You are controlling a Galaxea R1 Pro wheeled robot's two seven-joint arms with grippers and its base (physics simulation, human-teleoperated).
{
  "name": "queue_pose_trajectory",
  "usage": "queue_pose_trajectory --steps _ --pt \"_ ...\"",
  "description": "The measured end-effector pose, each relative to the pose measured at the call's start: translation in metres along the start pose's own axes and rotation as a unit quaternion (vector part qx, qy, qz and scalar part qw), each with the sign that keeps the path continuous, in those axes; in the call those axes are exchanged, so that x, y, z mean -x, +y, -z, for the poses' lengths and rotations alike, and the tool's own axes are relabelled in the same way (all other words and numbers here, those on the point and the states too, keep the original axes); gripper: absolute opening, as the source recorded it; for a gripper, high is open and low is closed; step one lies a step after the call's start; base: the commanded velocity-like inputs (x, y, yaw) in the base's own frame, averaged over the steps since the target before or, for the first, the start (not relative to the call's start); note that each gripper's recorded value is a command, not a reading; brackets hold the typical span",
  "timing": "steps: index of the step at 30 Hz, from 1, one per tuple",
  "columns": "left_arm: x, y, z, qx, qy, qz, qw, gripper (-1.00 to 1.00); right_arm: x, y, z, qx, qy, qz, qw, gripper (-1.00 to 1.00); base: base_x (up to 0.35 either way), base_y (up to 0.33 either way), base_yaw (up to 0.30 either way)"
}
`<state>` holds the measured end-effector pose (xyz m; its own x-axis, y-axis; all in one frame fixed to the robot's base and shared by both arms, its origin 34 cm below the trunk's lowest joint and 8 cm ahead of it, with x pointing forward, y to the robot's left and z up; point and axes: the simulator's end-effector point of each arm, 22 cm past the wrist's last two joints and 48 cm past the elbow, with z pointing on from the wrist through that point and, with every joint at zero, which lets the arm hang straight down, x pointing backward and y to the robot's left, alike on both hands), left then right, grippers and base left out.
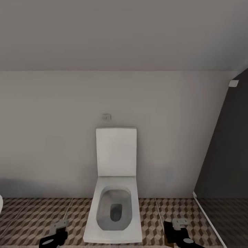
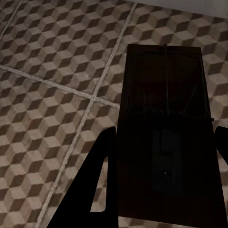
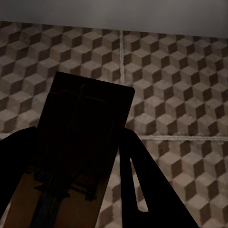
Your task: Take the four mousetraps from the cabinet in the bathroom and place them on the bathroom floor. Make sure all four end up on the same floor surface, and ensure that at least two of them are either under or directly next to the same bathroom sink.
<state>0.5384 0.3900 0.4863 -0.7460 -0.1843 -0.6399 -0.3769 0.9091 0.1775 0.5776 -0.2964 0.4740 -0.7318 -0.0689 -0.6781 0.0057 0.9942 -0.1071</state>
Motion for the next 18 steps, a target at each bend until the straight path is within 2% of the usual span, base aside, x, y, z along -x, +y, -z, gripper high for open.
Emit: queue_pose_trajectory --steps 3,10,18 --pt "-0.004 0.000 -0.004 0.001 0.000 0.000 1.0000 -1.00 -0.005 0.001 -0.004 0.000 0.000 0.000 1.0000 -1.00 0.024 0.003 0.000" --pt "-0.016 -0.005 -0.012 -0.001 0.002 0.000 1.0000 -1.00 -0.016 0.002 -0.012 0.000 0.000 0.000 1.0000 -1.00 0.173 0.057 0.000" --pt "-0.028 -0.007 -0.023 -0.001 0.001 0.001 1.0000 -1.00 -0.029 0.004 -0.023 0.000 0.000 0.000 1.0000 -1.00 0.022 0.007 0.000"
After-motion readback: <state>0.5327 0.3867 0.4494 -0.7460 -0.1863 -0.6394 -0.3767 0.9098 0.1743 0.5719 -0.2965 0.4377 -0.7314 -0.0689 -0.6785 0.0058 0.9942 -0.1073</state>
